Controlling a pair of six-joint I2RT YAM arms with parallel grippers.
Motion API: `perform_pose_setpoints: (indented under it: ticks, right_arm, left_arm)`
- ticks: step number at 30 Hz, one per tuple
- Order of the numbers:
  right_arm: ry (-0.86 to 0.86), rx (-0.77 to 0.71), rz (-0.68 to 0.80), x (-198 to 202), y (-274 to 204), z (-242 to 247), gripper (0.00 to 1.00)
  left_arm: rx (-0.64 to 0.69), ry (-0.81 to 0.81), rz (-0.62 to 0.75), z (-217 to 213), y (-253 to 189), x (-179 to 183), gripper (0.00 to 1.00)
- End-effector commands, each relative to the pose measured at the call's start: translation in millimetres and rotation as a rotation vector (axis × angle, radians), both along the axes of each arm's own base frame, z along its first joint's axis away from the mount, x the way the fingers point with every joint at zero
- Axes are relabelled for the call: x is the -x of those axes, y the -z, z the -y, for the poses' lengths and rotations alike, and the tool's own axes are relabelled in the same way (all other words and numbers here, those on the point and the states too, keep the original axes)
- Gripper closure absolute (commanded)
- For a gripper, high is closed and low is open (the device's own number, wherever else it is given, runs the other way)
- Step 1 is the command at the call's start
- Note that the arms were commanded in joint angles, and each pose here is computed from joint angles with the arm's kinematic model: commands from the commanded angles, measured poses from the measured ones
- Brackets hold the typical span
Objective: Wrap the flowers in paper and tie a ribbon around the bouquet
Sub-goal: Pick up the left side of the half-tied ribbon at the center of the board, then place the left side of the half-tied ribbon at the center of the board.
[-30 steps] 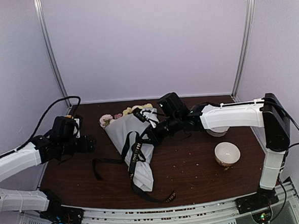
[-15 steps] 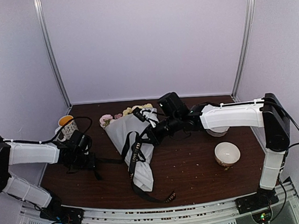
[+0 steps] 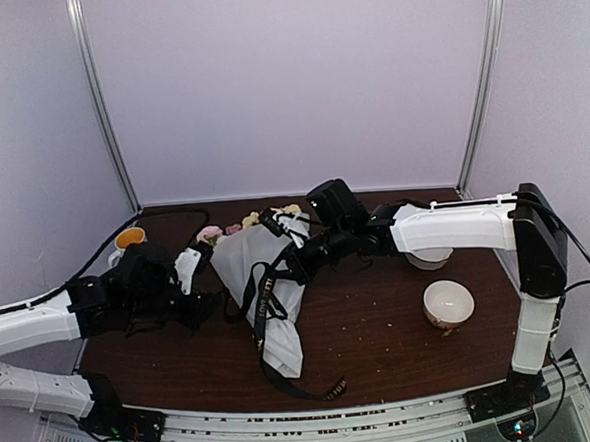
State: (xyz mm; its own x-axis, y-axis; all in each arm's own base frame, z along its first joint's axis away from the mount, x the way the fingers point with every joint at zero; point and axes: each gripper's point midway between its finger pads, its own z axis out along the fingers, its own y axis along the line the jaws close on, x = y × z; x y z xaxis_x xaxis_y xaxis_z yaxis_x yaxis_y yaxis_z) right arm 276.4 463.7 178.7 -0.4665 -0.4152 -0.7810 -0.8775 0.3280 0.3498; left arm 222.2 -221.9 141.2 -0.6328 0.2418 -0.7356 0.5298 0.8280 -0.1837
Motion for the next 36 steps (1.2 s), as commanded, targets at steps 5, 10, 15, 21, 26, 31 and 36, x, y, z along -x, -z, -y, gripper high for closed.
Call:
perform_pose_setpoints:
  ticks: [5, 10, 15, 21, 26, 31, 36]
  right_arm:
    - [0.029, -0.017, 0.002, -14, -10, -6, 1.0]
    - [0.036, -0.016, -0.006, -16, -8, -4, 1.0]
    - [0.047, -0.014, -0.006, -18, -10, -2, 1.0]
    - [0.046, -0.009, -0.01, -17, -9, 1, 1.0]
    - [0.045, -0.006, -0.01, -17, -8, 1, 1.0]
    - [0.045, -0.005, -0.008, -16, -9, 1, 1.0]
    - [0.048, 0.0, 0.0, -16, -10, 3, 1.0]
  left_arm:
    - [0.089, 0.84, 0.238, 148, -106, 106, 1.0]
    - [0.005, 1.146, 0.227, 215, -108, 128, 1.0]
    - [0.057, 1.298, 0.278, 265, -115, 137, 1.0]
    - [0.116, 1.3, 0.345, 296, -125, 129, 1.0]
    - [0.075, 1.312, 0.401, 299, -120, 134, 0.86]
    - [-0.006, 1.2, 0.494, 290, -122, 119, 0.34]
    - [0.032, 1.01, 0.682, 252, -140, 101, 0.08]
